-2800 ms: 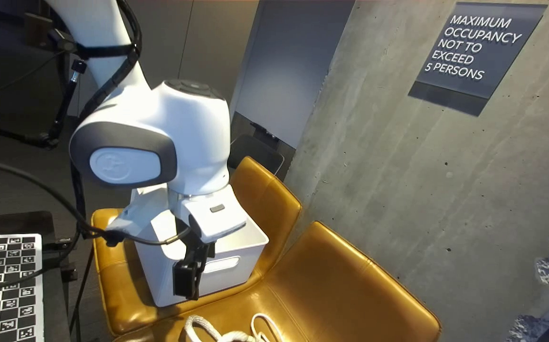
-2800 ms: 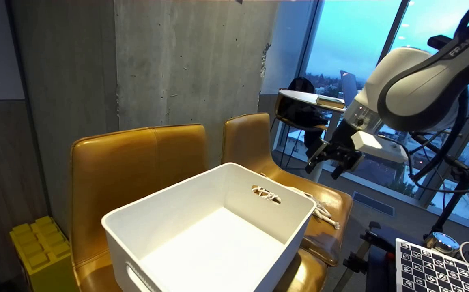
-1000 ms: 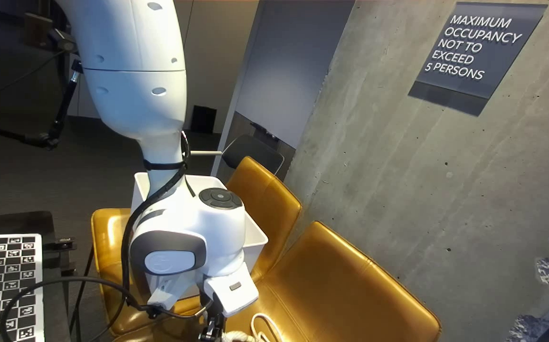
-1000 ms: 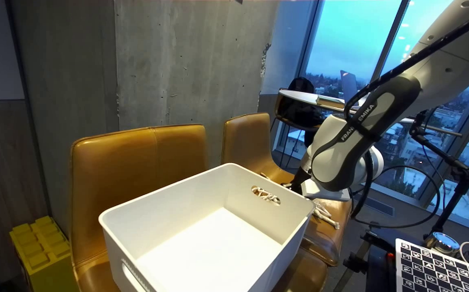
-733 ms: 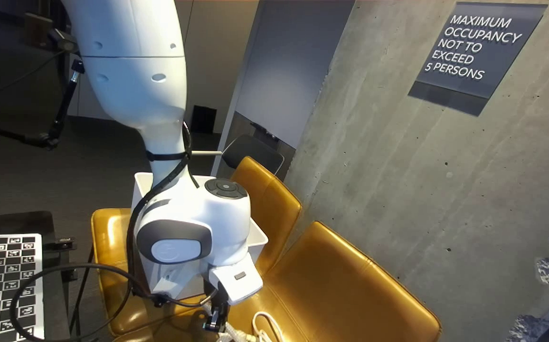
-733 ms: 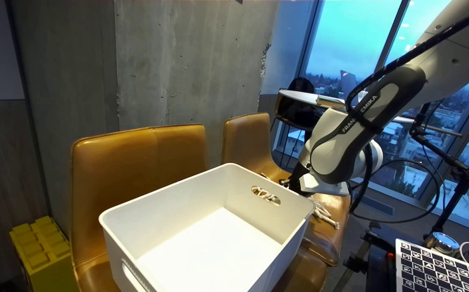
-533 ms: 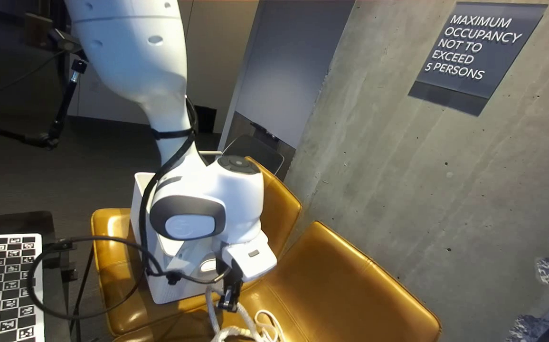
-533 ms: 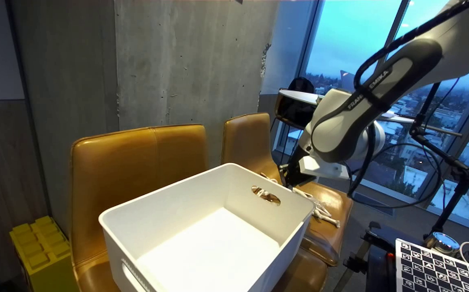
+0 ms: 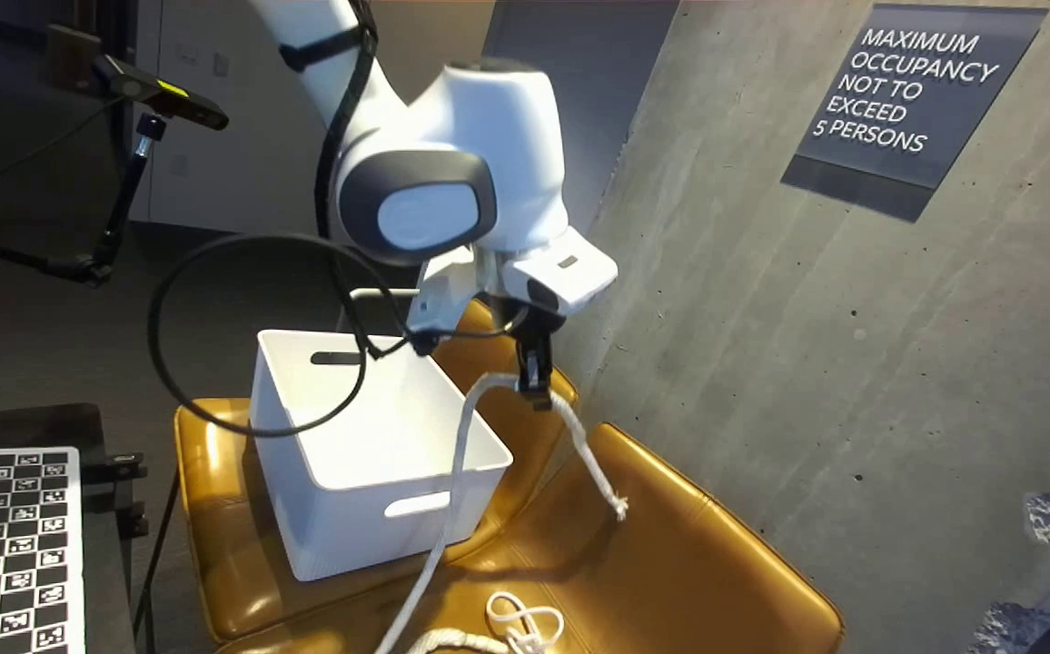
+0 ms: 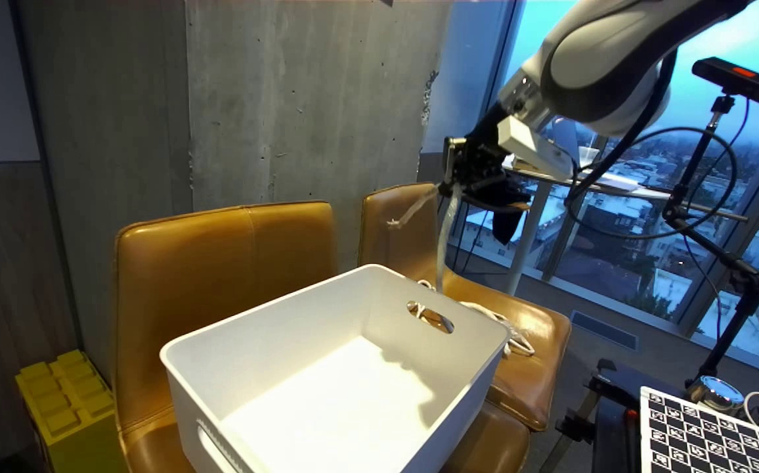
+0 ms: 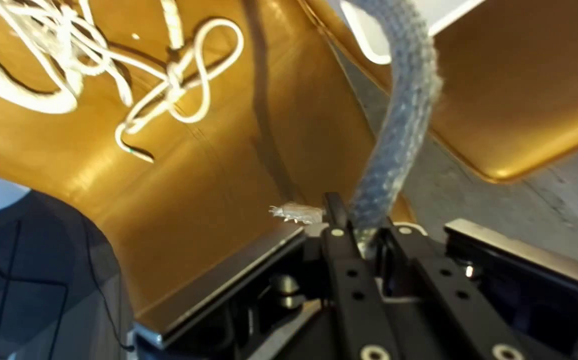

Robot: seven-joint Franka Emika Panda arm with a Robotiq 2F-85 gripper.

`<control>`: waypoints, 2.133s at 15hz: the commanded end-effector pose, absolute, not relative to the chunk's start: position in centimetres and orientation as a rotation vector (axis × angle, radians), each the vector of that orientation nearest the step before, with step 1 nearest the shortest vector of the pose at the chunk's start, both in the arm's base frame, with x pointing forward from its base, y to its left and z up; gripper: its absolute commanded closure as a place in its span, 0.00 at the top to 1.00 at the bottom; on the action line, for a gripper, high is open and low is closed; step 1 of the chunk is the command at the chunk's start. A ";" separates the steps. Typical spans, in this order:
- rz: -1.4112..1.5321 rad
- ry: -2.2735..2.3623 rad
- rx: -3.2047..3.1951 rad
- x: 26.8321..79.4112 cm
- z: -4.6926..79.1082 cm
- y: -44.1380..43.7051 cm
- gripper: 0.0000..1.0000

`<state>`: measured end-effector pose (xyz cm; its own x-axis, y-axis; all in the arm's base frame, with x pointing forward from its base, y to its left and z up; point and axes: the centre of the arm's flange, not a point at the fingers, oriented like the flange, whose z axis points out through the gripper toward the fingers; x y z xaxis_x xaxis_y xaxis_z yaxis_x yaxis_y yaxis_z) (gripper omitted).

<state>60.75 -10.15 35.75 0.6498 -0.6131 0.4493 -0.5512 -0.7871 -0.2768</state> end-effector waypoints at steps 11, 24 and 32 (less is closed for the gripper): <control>-0.930 0.525 -2.685 59.7 65.1 11.2 0.03; -0.564 0.555 -2.819 62.0 52.5 13.0 0.03; -0.374 0.597 -2.899 60.4 47.0 13.2 0.03</control>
